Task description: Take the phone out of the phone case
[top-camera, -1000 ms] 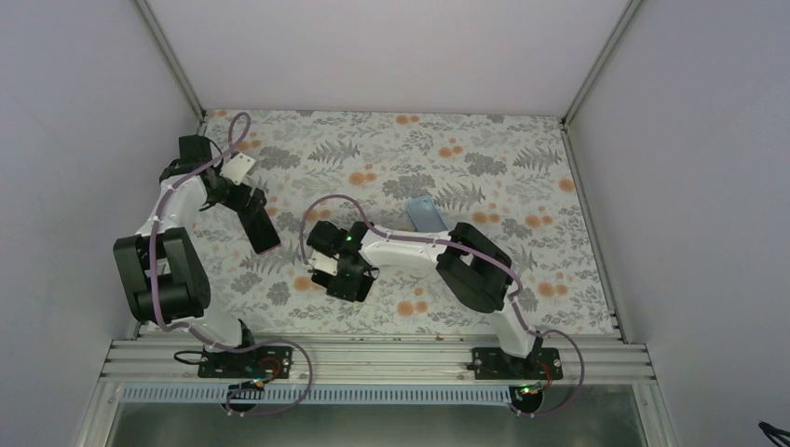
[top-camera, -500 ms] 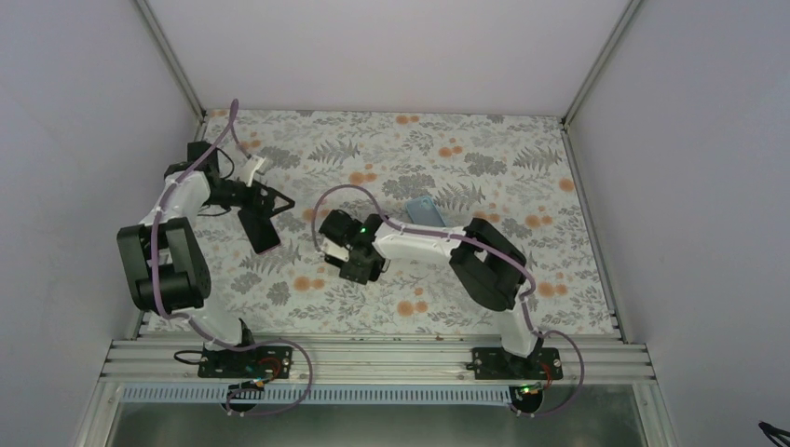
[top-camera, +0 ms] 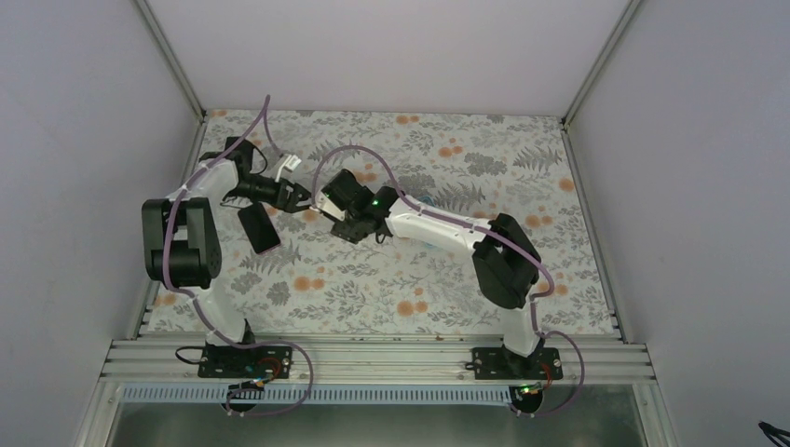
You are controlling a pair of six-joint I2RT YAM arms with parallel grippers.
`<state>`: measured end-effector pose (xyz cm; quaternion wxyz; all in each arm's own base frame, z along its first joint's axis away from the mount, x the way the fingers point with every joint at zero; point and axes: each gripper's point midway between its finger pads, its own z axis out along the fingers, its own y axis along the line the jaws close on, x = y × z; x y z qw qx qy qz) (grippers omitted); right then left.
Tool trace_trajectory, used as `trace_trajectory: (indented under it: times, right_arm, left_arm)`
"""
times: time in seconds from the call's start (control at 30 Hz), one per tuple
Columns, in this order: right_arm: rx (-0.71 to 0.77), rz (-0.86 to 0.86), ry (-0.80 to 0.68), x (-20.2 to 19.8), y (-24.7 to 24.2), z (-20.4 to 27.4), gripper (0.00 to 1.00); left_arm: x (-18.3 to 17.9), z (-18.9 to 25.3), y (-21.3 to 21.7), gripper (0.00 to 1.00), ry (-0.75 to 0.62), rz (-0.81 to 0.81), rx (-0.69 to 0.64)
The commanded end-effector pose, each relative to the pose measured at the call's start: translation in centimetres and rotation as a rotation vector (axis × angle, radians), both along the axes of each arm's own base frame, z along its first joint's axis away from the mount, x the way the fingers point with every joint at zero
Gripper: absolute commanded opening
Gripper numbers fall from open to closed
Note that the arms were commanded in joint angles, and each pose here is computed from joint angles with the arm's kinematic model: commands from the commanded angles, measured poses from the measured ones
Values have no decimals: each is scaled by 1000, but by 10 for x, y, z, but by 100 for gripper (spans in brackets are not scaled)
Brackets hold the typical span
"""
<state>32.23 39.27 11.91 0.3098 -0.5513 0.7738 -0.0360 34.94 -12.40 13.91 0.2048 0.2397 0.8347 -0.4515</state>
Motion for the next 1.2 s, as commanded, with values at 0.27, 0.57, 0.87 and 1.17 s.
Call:
trace_trajectory:
  times: [0.27,0.57,0.87,1.17]
  right_arm:
    - [110,3,-117,19,27,49,53]
    - [119,14,-116,19,33,50,53]
    - [120,26,-113,17,33,50,61]
    - [274,182,81,-11,7,92,100]
  left_arm:
    - [23,0,-21,89,49,-41,-96]
    - [17,12,-32,54,51,-80,-161]
    - [0,29,-40,5,10,-174,-203]
    - [-3,52,-41,2,-194,-248,-53]
